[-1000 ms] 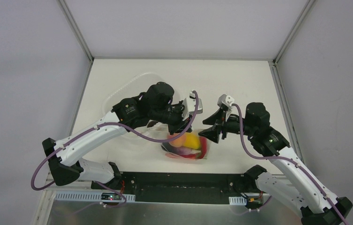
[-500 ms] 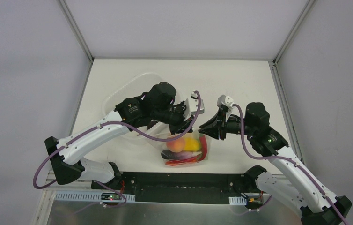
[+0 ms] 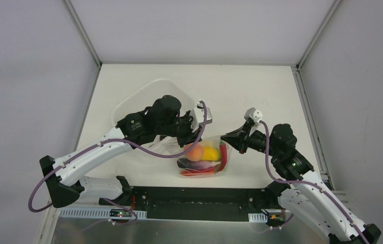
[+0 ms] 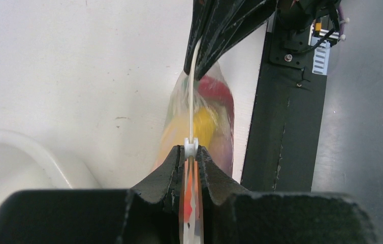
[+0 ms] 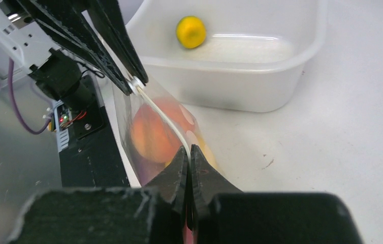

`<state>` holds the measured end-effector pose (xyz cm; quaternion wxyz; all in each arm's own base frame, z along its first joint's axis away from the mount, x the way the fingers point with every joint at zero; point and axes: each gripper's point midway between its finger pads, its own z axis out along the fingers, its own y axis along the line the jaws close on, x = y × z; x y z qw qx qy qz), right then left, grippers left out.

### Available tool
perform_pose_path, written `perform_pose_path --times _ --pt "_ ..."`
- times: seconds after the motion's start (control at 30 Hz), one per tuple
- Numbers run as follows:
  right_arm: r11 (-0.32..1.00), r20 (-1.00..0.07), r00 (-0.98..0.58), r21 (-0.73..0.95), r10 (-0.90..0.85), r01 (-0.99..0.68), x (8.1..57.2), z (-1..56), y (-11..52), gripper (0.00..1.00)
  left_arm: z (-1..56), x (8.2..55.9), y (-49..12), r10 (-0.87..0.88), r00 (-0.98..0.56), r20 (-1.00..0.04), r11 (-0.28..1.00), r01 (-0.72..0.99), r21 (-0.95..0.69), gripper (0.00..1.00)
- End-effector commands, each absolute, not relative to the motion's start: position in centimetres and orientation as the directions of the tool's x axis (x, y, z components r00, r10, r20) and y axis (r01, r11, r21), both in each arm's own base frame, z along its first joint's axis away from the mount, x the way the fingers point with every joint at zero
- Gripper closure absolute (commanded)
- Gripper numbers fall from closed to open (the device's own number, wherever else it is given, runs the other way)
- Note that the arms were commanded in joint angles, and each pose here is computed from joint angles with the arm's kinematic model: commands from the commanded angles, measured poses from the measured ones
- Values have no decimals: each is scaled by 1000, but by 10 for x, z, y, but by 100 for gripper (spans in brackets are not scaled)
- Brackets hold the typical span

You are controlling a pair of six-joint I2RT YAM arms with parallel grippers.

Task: Place the food in the zip-top bag and seal the zipper
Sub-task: Zip the zipper food storage bag at the center of the board.

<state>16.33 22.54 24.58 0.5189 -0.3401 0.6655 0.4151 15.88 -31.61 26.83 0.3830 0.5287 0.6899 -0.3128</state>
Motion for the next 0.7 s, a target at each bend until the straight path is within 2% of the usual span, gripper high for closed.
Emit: perform_pose_path --times 0.0,0.37,0.67 --pt "551 -986 -151 164 70 -818 187 269 212 100 269 164 -285 481 -164 -861 332 943 6 100" --pt "578 -983 -161 182 88 -795 191 272 209 100 253 169 -243 487 -212 -847 448 893 34 100" --pt "566 -981 -178 190 78 -802 187 274 209 100 254 172 -240 491 -205 -847 452 891 46 100"
